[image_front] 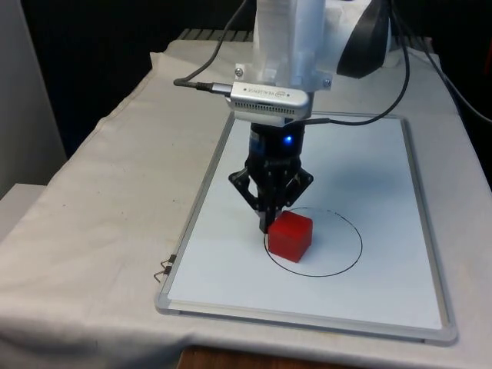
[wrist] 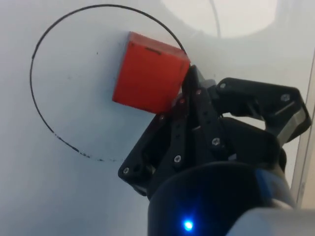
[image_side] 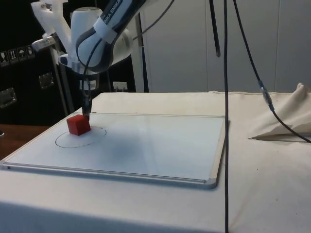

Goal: Push the cube into the marked area.

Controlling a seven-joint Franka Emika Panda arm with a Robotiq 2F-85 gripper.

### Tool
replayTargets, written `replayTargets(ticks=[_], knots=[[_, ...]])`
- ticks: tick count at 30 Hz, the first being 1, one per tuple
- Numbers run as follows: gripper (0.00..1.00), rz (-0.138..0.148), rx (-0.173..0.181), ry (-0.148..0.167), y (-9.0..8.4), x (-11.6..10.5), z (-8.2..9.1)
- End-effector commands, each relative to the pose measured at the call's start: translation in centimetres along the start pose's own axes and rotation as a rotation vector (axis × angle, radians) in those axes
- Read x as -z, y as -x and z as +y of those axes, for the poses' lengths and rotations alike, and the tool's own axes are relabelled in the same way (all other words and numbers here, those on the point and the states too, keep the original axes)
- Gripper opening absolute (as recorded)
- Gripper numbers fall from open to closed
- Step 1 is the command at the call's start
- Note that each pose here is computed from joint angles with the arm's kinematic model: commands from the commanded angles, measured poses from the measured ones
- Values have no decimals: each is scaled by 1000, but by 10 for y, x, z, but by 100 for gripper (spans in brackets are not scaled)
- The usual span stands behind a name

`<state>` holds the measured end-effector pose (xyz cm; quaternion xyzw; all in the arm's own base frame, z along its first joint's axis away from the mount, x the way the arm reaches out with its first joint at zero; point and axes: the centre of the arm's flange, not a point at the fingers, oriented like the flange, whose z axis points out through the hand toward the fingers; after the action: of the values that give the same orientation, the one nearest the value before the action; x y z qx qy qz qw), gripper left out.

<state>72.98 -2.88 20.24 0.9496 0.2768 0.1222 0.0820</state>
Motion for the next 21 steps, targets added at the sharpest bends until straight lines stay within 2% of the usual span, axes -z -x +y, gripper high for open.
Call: replayTargets(ticks=[1, 5, 6, 8, 14, 15, 16, 21], knots=[[0, 7, 10, -1, -2, -2, -1], [0, 17, 30, 1, -7, -1, -2], [0, 7, 19, 2, -5, 1, -1], [0, 21, 43, 1, -10, -1, -3], [0, 36, 74, -3, -16, 2, -6], [0, 25, 67, 2, -13, 2, -5], [0, 38, 78, -5, -17, 2, -7], [0, 45, 93, -14, -21, 3, -11]])
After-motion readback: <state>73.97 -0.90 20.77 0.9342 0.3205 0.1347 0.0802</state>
